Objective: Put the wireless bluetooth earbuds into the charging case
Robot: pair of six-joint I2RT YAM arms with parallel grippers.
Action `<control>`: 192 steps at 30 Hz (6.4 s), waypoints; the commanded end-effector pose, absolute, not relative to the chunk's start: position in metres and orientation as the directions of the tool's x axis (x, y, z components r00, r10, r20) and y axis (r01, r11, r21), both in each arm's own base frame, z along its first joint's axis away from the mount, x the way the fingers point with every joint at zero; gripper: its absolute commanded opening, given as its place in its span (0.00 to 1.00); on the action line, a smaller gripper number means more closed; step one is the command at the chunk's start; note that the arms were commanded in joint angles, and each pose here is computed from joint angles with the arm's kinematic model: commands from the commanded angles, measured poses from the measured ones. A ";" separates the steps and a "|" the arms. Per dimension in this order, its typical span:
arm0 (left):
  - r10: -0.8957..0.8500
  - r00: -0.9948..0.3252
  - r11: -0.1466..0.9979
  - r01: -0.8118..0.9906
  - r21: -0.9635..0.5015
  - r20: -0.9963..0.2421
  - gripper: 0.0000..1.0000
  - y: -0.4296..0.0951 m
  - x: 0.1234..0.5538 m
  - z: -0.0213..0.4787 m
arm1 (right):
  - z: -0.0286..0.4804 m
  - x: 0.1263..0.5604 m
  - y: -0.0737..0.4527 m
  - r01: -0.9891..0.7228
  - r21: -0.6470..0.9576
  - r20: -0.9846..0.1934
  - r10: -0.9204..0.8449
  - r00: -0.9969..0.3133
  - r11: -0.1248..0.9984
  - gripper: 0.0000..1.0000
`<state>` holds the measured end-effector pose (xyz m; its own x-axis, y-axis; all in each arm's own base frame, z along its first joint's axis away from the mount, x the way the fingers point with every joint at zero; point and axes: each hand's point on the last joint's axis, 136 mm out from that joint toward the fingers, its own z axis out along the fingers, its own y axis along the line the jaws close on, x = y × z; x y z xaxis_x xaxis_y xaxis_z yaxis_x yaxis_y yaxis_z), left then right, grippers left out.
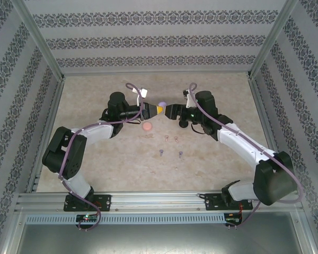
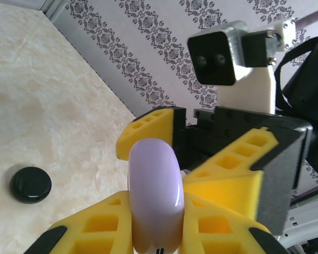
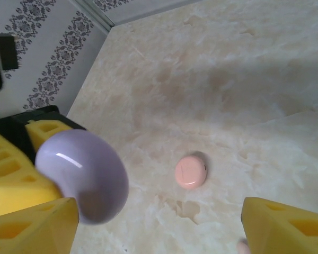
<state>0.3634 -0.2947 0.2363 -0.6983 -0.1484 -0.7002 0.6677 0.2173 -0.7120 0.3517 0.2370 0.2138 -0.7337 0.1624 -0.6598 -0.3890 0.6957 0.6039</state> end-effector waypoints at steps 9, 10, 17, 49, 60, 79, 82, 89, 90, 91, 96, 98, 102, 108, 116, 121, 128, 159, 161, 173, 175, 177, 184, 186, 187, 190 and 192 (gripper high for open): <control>-0.139 -0.626 0.166 0.749 -0.642 -0.767 0.00 -0.292 0.351 0.272 | 0.186 0.375 0.212 -0.290 0.622 -0.629 0.244 -0.738 0.728 0.70; -0.139 -0.624 0.166 0.751 -0.639 -0.769 0.00 -0.292 0.350 0.273 | 0.182 0.375 0.209 -0.277 0.627 -0.621 0.251 -0.743 0.728 0.70; -0.142 -0.618 0.172 0.754 -0.634 -0.773 0.00 -0.291 0.349 0.273 | 0.200 0.358 0.207 -0.306 0.675 -0.610 0.273 -0.744 0.672 0.69; -0.116 -0.616 0.131 0.768 -0.627 -0.779 0.00 -0.300 0.343 0.280 | 0.235 0.350 0.252 -0.490 0.750 -0.610 0.180 -0.772 0.444 0.47; -0.100 -0.619 0.121 0.769 -0.627 -0.779 0.00 -0.306 0.340 0.278 | 0.236 0.352 0.262 -0.503 0.756 -0.605 0.155 -0.781 0.418 0.42; -0.090 -0.634 0.175 0.749 -0.639 -0.768 0.19 -0.309 0.344 0.268 | 0.248 0.358 0.254 -0.489 0.744 -0.617 0.187 -0.764 0.456 0.00; -0.100 -0.631 0.238 0.736 -0.634 -0.769 0.43 -0.306 0.352 0.263 | 0.242 0.360 0.248 -0.462 0.730 -0.615 0.189 -0.765 0.504 0.00; -0.098 -0.572 0.350 0.746 -0.567 -0.814 0.69 -0.288 0.362 0.280 | 0.225 0.364 0.226 -0.399 0.665 -0.619 0.167 -0.767 0.632 0.00; -0.077 -0.560 0.363 0.755 -0.547 -0.825 0.71 -0.285 0.361 0.284 | 0.224 0.364 0.223 -0.398 0.650 -0.625 0.157 -0.765 0.647 0.00; -0.050 -0.552 0.377 0.761 -0.527 -0.832 0.72 -0.284 0.360 0.286 | 0.223 0.365 0.220 -0.400 0.633 -0.631 0.144 -0.762 0.663 0.00; 0.109 -0.537 0.411 0.790 -0.454 -0.836 0.77 -0.280 0.356 0.287 | 0.228 0.372 0.216 -0.434 0.544 -0.674 0.065 -0.736 0.718 0.00; 0.168 -0.541 0.415 0.797 -0.439 -0.824 0.79 -0.279 0.355 0.283 | 0.231 0.376 0.215 -0.449 0.500 -0.691 0.028 -0.723 0.741 0.00; 0.253 -0.553 0.412 0.804 -0.429 -0.793 0.80 -0.277 0.357 0.275 | 0.234 0.380 0.216 -0.491 0.413 -0.715 -0.061 -0.697 0.767 0.00; 0.326 -0.563 0.393 0.811 -0.433 -0.759 0.81 -0.278 0.358 0.264 | 0.225 0.377 0.224 -0.546 0.293 -0.711 -0.203 -0.673 0.784 0.00; 0.344 -0.587 0.361 0.803 -0.474 -0.733 0.80 -0.276 0.357 0.254 | 0.212 0.364 0.230 -0.597 0.146 -0.667 -0.368 -0.648 0.788 0.00; 0.365 -0.602 0.337 0.796 -0.502 -0.710 0.79 -0.274 0.352 0.247 | 0.208 0.355 0.232 -0.623 0.115 -0.657 -0.412 -0.632 0.774 0.00; 0.405 -0.638 0.263 0.767 -0.585 -0.654 0.73 -0.278 0.340 0.234 | 0.220 0.339 0.237 -0.677 0.092 -0.680 -0.450 -0.579 0.731 0.00; 0.366 -0.681 0.101 0.707 -0.700 -0.635 0.46 -0.295 0.335 0.235 | 0.225 0.334 0.260 -0.707 0.102 -0.699 -0.455 -0.551 0.699 0.00; 0.368 -0.682 0.098 0.705 -0.703 -0.632 0.43 -0.295 0.335 0.233 | 0.226 0.334 0.260 -0.707 0.103 -0.700 -0.454 -0.552 0.700 0.00; 0.380 -0.689 0.092 0.692 -0.716 -0.618 0.41 -0.298 0.332 0.226 | 0.224 0.336 0.262 -0.707 0.111 -0.699 -0.451 -0.555 0.699 0.00; 0.380 -0.688 0.088 0.692 -0.717 -0.618 0.37 -0.299 0.331 0.227 | 0.224 0.336 0.262 -0.707 0.111 -0.699 -0.451 -0.555 0.699 0.00; 0.380 -0.690 0.082 0.688 -0.721 -0.616 0.37 -0.299 0.330 0.227 | 0.224 0.336 0.262 -0.706 0.110 -0.700 -0.450 -0.554 0.699 0.00; 0.385 -0.693 0.077 0.682 -0.727 -0.609 0.42 -0.298 0.327 0.225 | 0.225 0.337 0.263 -0.706 0.110 -0.703 -0.447 -0.553 0.700 0.00; 0.387 -0.693 0.076 0.681 -0.728 -0.608 0.41 -0.299 0.326 0.224 | 0.224 0.337 0.263 -0.706 0.113 -0.702 -0.447 -0.554 0.699 0.00; 0.388 -0.692 0.077 0.683 -0.726 -0.609 0.41 -0.299 0.327 0.224 | 0.224 0.337 0.263 -0.707 0.113 -0.703 -0.446 -0.554 0.698 0.00; 0.388 -0.692 0.074 0.682 -0.727 -0.609 0.37 -0.301 0.327 0.223 | 0.225 0.337 0.264 -0.708 0.118 -0.705 -0.443 -0.554 0.697 0.00; 0.389 -0.690 0.073 0.684 -0.726 -0.611 0.34 -0.302 0.327 0.223 | 0.226 0.336 0.265 -0.709 0.126 -0.705 -0.440 -0.556 0.693 0.00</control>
<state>0.3331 -0.2968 0.2260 -0.6862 0.3796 -0.6205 0.6994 0.1097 -0.7063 0.3351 0.2530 0.2160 -0.5772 -0.4519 -0.6802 -0.6905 0.7147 0.1111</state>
